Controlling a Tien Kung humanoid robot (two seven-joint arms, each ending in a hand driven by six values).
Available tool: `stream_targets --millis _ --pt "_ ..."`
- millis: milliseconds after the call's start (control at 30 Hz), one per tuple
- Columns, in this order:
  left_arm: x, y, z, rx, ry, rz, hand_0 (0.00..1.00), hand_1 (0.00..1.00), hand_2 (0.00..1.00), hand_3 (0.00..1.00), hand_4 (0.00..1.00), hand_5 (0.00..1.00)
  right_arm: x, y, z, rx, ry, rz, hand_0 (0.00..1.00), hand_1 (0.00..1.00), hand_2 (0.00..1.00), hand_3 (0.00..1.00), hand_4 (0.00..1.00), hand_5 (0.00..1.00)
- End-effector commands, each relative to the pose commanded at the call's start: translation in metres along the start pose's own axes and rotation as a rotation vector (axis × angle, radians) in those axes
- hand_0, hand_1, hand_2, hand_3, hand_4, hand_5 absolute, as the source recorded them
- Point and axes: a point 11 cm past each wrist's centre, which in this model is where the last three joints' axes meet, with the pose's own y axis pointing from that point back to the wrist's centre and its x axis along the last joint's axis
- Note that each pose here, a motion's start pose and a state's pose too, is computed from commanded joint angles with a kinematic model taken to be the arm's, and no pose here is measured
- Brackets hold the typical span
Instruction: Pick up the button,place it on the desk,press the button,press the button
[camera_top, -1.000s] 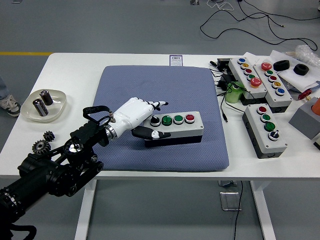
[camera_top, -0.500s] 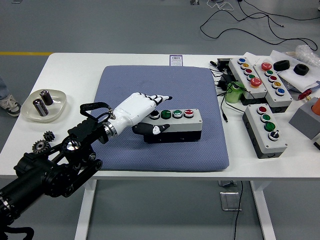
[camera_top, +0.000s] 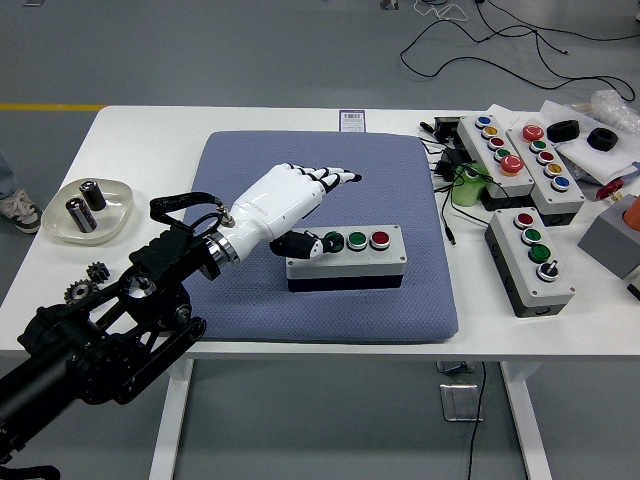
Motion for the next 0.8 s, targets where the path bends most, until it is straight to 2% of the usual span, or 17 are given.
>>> stream_targets --millis 167,200,367,400,567,600,767,800 --pt "0.001 -0.005 0.012 0.04 0.088 -0.027 0.188 0.021 0.105 0.69 0.779 0.998 0.0 0.0 0.0 0.0 0.001 0.0 0.674 0.654 0.68 0.626 0.31 0.172" --pt "-0.001 -0.005 0.014 0.05 0.1 -0.035 0.126 0.002 0.044 0.644 0.633 0.998 0.0 0.0 0.0 0.0 0.0 0.0 0.673 0.654 0.679 0.627 0.309 0.17" --pt "-0.015 -0.006 0.018 0.09 0.124 -0.107 0.126 0.002 0.044 0.644 0.633 0.998 0.0 0.0 -0.001 0.0 0.0 -0.001 0.673 0.654 0.679 0.627 0.309 0.17" --pt "-0.017 -0.005 0.018 0.092 0.126 -0.115 0.036 0.002 0.034 0.642 0.606 0.921 0.0 0.0 -0.001 0.0 0.0 -0.001 0.673 0.654 0.679 0.627 0.309 0.17" --pt "-0.031 -0.005 0.019 0.124 0.131 -0.167 0.036 0.002 0.034 0.642 0.606 0.921 0.0 0.0 0.0 -0.001 0.001 0.0 0.673 0.654 0.679 0.627 0.309 0.17" --pt "-0.033 -0.005 0.02 0.13 0.123 -0.177 0.017 0.002 0.028 0.647 0.588 0.836 0.0 0.0 0.0 -0.002 0.002 0.0 0.674 0.653 0.678 0.626 0.308 0.17" --pt "-0.04 -0.005 0.018 0.143 0.1 -0.209 0.017 0.002 0.028 0.647 0.588 0.836 0.0 0.0 0.001 -0.003 0.003 0.0 0.674 0.653 0.678 0.626 0.308 0.17" --pt "-0.041 -0.005 0.018 0.145 0.098 -0.213 0.018 0.002 0.028 0.651 0.583 0.811 0.0 0.0 0.001 -0.003 0.003 0.0 0.674 0.653 0.678 0.626 0.308 0.17"
